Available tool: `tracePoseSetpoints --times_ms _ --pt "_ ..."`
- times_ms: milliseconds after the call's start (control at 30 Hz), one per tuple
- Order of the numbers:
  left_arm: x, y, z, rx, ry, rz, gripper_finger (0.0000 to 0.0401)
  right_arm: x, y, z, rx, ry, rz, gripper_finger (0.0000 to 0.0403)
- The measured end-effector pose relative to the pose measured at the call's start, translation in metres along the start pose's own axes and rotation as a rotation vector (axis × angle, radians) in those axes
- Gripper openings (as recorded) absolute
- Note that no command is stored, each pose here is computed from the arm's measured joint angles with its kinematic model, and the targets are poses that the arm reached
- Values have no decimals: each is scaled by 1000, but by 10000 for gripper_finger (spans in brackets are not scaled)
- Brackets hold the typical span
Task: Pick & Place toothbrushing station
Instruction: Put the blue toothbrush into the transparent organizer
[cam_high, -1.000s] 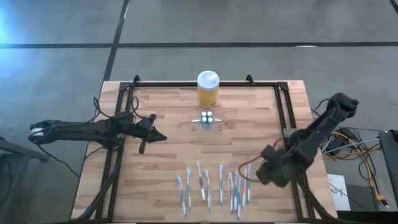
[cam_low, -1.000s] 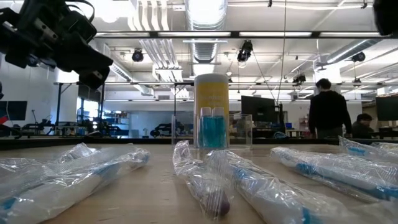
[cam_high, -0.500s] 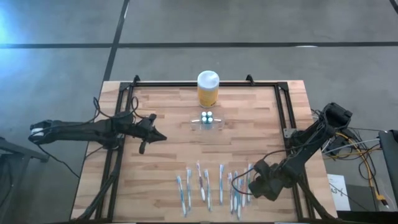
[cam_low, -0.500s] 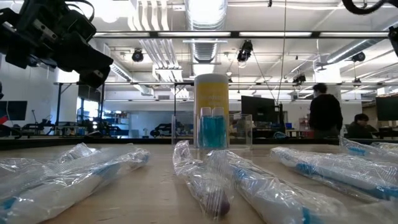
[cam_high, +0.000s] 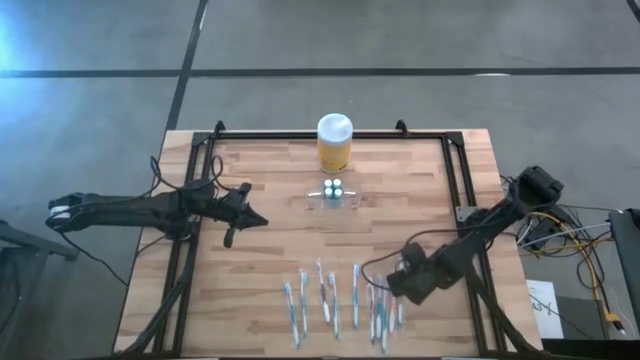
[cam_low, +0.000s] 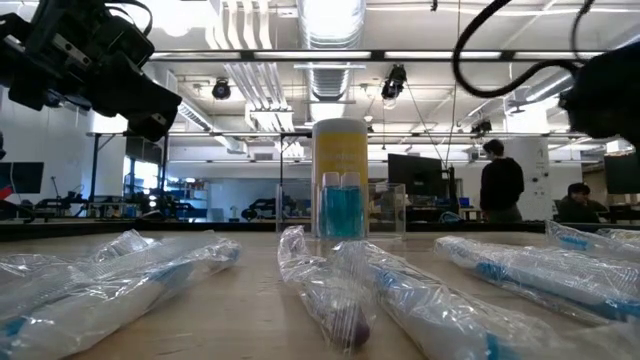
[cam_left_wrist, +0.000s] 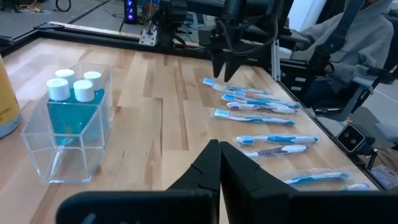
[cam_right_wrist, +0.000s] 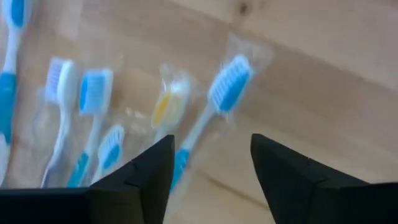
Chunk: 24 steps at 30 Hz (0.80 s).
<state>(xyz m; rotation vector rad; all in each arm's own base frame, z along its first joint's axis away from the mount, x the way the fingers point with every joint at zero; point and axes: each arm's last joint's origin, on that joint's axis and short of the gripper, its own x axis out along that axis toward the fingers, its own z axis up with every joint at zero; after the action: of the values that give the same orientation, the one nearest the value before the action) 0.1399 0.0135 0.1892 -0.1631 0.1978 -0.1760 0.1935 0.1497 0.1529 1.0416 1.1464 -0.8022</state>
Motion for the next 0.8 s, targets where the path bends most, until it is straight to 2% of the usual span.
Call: tracePoseSetpoints --times_ms 167,333,667,800 --pt "0 0 0 -9 1 0 5 9 3 9 -11 26 -43 213" --pt "0 0 0 -10 3 0 5 19 5 11 -55 68 -75 191" --pt "0 0 -1 -10 4 0 5 21 3 17 -188 48 -118 93" --pt "0 0 -1 -10 4 0 5 21 2 20 -291 42 -131 48"
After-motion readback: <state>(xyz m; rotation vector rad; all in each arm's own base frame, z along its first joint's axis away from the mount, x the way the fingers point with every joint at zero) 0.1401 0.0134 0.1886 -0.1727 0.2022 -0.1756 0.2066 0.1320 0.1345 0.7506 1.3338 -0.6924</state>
